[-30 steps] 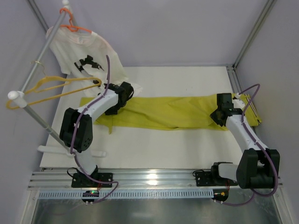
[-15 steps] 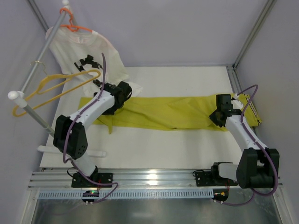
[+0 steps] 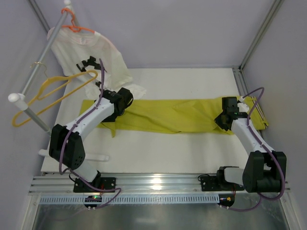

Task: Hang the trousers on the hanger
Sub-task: Fold the trousers

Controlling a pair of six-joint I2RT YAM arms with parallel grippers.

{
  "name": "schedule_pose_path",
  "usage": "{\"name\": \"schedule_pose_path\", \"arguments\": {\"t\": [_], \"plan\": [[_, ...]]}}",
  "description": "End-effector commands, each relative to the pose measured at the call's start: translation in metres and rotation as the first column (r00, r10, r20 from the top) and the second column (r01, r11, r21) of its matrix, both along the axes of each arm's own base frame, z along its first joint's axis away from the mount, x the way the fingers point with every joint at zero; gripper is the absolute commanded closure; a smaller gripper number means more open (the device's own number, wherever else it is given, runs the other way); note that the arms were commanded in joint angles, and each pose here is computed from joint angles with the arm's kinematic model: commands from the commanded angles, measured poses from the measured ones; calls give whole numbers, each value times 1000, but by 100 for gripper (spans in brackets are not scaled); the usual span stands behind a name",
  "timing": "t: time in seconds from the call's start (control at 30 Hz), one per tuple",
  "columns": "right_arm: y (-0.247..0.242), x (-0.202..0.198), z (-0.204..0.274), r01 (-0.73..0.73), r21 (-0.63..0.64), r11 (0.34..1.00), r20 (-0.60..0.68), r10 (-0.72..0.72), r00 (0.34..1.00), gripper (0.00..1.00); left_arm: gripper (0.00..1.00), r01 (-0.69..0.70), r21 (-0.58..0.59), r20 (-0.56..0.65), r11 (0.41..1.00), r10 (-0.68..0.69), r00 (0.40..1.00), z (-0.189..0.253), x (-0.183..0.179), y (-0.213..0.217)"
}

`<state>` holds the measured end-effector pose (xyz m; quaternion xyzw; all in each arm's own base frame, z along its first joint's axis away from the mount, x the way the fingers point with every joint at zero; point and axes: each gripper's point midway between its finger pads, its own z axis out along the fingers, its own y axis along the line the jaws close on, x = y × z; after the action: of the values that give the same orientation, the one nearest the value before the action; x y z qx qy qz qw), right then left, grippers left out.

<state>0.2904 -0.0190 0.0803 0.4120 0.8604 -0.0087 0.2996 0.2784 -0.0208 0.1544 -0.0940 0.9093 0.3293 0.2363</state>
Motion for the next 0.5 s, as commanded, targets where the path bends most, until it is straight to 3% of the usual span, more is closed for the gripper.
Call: {"name": "schedule_pose_path", "arguments": {"t": [0.0, 0.1, 0.17, 0.3, 0.4, 0.47], "plan": [[-2, 7, 9, -10, -8, 1000, 41, 10, 999, 96, 54, -4, -25, 61, 1000, 6, 998, 1, 10, -1], [-1, 5, 10, -6, -4, 1000, 47, 6, 999, 96, 91, -41, 112, 66, 993, 34, 997, 9, 21, 16], [1, 5, 10, -9, 6, 1000, 57, 9, 998, 96, 99, -49, 226, 61, 973, 36, 997, 24, 32, 23], [5, 2, 1, -21, 26, 999, 52, 20, 998, 96, 99, -69, 497, 125, 865, 7, 992, 71, 65, 35], [7, 1, -1, -28, 36, 999, 56, 26, 998, 96, 99, -52, 601, 104, 798, -13, 995, 75, 88, 34], [8, 1, 0, -36, 38, 999, 61, 34, 998, 96, 99, -50, 613, 80, 788, 1, 997, 69, 95, 38]]}}
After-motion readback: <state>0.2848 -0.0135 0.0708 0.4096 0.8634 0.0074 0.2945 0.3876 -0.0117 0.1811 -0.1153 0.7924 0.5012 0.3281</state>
